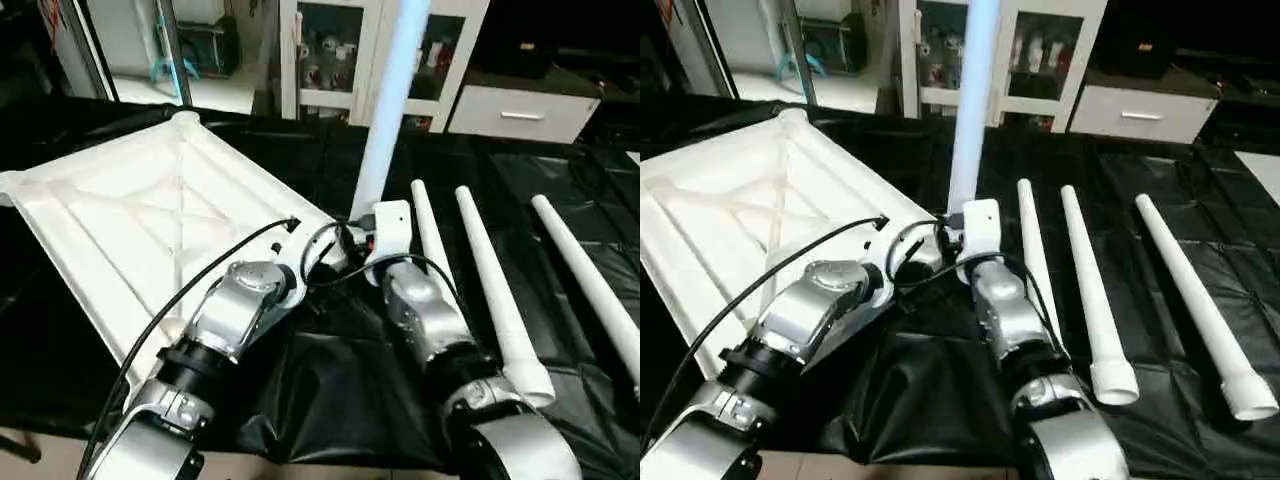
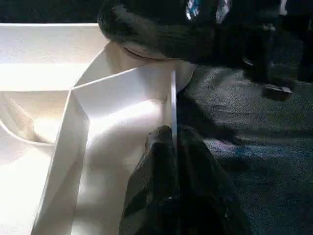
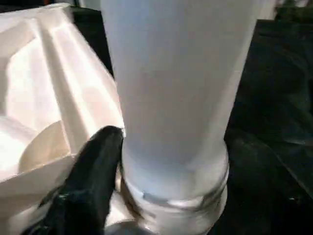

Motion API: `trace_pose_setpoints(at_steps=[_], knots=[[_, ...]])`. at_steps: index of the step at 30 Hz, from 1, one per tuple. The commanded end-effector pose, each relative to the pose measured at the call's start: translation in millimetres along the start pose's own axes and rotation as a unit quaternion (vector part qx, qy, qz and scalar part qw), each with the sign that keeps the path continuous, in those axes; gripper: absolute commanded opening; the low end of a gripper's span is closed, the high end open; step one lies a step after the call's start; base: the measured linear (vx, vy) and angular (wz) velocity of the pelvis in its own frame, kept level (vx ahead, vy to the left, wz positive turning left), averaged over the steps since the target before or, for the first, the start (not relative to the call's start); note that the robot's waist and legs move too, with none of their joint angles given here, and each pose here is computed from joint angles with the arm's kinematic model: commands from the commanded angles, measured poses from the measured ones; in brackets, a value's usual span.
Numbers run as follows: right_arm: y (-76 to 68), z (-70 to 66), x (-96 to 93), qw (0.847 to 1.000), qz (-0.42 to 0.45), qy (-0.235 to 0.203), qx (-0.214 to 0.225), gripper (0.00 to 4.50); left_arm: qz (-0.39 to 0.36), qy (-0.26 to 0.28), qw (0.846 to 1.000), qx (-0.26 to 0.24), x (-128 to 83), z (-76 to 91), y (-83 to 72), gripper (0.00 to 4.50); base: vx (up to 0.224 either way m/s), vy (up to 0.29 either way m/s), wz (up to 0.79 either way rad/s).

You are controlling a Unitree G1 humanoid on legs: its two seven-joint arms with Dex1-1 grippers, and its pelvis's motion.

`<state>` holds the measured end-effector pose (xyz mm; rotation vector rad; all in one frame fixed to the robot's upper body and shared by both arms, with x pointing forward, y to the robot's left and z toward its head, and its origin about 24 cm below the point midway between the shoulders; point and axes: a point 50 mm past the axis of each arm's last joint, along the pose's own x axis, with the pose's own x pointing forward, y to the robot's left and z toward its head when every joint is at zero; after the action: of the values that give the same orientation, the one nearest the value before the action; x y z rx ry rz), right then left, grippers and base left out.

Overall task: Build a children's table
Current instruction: Rotate leg to tighten

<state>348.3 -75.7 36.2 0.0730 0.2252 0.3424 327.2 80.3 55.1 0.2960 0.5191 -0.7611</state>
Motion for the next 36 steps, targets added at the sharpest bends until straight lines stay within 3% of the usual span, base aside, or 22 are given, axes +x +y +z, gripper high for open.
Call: trace_pose_setpoints(at_steps=[1, 4, 7, 13, 14, 17, 19, 22, 30, 36], knots=[[1.0, 0.7, -2.1, 1.000, 0.026, 0.002, 0.007, 3.71, -0.020, 0.009, 1.000, 0.009, -1.0, -4.7, -5.1, 0.00, 0.000, 0.000, 0.00], [-3.1, 6.8, -12.8, 0.994, 0.099, 0.000, 0.034, 3.87, -0.052, 0.017, 0.998, 0.031, -8.8, -14.5, -10.0, 0.00, 0.000, 0.000, 0.00], [-14.9, 13.1, -29.0, 0.986, 0.166, 0.013, 0.011, 4.18, -0.101, 0.027, 0.994, 0.043, -21.1, -22.6, -14.7, 0.00, 0.000, 0.000, 0.00], [-37.4, 18.1, -56.3, 0.965, 0.257, 0.032, -0.048, 4.18, -0.169, 0.051, 0.982, 0.069, -38.0, -31.7, -19.6, 0.00, 0.000, 0.000, 0.00], [-46.8, 21.4, -66.8, 0.955, 0.287, 0.039, -0.066, 4.18, -0.196, 0.052, 0.976, 0.080, -42.3, -31.2, -22.0, 0.00, 0.000, 0.000, 0.00], [-54.5, 25.5, -80.4, 0.938, 0.332, 0.058, -0.085, 4.18, -0.228, 0.060, 0.967, 0.097, -49.6, -32.2, -23.6, 0.00, 0.000, 0.000, 0.00], [-55.3, 25.8, -83.9, 0.932, 0.344, 0.066, -0.090, 4.18, -0.235, 0.063, 0.965, 0.099, -51.4, -32.7, -24.3, 0.00, 0.000, 0.000, 0.00], [-53.6, 21.3, -95.4, 0.901, 0.401, 0.111, -0.124, 4.18, -0.261, 0.080, 0.956, 0.107, -57.6, -36.5, -25.9, 0.00, 0.000, 0.000, 0.00], [-43.7, 20.0, -92.7, 0.883, 0.431, 0.119, -0.141, 4.18, -0.265, 0.081, 0.955, 0.110, -56.8, -35.4, -25.4, 0.00, 0.000, 0.000, 0.00], [-41.4, 16.8, -88.5, 0.882, 0.431, 0.124, -0.145, 4.03, -0.274, 0.086, 0.951, 0.116, -56.1, -35.2, -26.4, 0.00, 0.000, 0.000, 0.00]])
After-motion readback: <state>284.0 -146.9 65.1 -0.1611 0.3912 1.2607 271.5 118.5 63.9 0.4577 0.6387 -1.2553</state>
